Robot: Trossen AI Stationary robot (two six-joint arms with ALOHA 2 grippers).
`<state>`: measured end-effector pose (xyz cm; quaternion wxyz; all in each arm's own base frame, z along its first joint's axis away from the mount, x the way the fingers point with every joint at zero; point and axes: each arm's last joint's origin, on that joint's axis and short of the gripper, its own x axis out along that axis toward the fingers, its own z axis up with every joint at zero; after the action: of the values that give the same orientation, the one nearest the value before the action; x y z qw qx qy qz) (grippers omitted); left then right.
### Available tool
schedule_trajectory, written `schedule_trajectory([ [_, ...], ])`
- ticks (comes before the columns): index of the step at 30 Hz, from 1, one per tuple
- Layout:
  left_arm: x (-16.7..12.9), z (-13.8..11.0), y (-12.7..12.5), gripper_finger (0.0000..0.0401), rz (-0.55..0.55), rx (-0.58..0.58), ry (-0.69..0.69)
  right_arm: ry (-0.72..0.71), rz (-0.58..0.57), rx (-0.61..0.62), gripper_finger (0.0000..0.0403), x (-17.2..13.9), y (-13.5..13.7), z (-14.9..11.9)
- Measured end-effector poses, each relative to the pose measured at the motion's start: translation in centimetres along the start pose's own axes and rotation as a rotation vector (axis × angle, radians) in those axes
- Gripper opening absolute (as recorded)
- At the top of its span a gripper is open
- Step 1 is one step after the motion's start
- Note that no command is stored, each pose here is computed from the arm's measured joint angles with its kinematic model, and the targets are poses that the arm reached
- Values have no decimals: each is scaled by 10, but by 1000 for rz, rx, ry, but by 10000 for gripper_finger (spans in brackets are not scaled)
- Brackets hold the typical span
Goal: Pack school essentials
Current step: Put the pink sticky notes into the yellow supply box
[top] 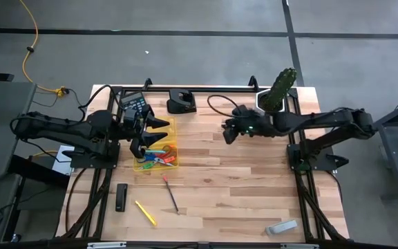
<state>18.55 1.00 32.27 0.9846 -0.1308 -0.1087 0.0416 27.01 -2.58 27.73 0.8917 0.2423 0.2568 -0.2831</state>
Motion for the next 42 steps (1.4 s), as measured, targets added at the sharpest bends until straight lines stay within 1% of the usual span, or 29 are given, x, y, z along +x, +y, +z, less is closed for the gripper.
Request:
schedule_trajectory([
  [2, 0, 0, 0, 197, 6, 0, -1, 131, -140, 71, 158, 12, -17, -10],
  [3, 0, 0, 0, 197, 12, 0, -3, 198, -205, 83, 158, 19, -25, -16],
  [6, 0, 0, 1, 197, 23, 0, -6, 358, -348, 67, 158, 38, -41, -31],
  [13, 0, 0, 1, 197, 39, -22, -11, 568, -502, -45, 158, 82, -61, -55],
  [15, 0, 0, 1, 197, 41, -23, -11, 628, -567, -86, 158, 89, -66, -58],
  [18, 0, 0, 1, 197, 49, -23, -14, 662, -652, -178, 158, 99, -70, -57],
  [20, 0, 0, 2, 197, 52, -23, -15, 667, -655, -202, 158, 108, -71, -56],
  [24, 0, 0, 2, 197, 55, -25, -15, 702, -591, -174, 158, 122, -72, -56],
  [33, 0, 0, 2, 197, 54, -27, -15, 742, -644, -209, 158, 127, -76, -64],
  [35, 0, 0, 2, 197, 54, -27, -15, 746, -648, -215, 153, 127, -77, -64],
  [38, 0, 0, 2, 197, 54, -27, -15, 749, -654, -214, 125, 127, -77, -65],
  [42, 0, 0, 2, 197, 54, -26, -15, 756, -652, -212, 58, 127, -78, -66],
])
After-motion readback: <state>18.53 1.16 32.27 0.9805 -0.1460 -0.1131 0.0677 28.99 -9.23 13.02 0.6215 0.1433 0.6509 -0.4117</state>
